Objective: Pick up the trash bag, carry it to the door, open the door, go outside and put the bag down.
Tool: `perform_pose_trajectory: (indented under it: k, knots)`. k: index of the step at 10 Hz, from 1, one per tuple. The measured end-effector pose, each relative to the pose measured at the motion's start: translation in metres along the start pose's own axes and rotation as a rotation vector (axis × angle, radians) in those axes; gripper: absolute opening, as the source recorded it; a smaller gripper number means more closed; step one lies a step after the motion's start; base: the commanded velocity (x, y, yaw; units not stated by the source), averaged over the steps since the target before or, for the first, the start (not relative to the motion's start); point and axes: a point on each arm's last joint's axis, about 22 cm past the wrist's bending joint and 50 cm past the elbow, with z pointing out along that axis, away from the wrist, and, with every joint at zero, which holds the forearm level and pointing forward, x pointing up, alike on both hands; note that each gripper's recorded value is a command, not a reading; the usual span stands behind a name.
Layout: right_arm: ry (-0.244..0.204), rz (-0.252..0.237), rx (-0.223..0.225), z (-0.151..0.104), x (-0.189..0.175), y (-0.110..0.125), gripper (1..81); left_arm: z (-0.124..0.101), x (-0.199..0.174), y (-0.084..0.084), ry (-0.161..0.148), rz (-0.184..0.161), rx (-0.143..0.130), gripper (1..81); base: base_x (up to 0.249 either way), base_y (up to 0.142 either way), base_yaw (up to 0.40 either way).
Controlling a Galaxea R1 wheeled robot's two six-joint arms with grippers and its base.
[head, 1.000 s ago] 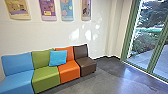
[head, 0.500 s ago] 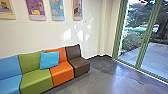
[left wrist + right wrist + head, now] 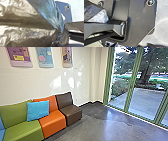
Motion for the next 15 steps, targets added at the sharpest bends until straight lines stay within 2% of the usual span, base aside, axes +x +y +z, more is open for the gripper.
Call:
perform_pose_trajectory:
  k: [15]
  knots:
    - [-0.001, -0.007, -0.003, -0.0001, -0.0002, 0.0011, 81.1, -0.0001, -0.0001, -0.0005, 0.000, 0.000, 0.001, 1.0, 0.000, 0.000, -0.277]
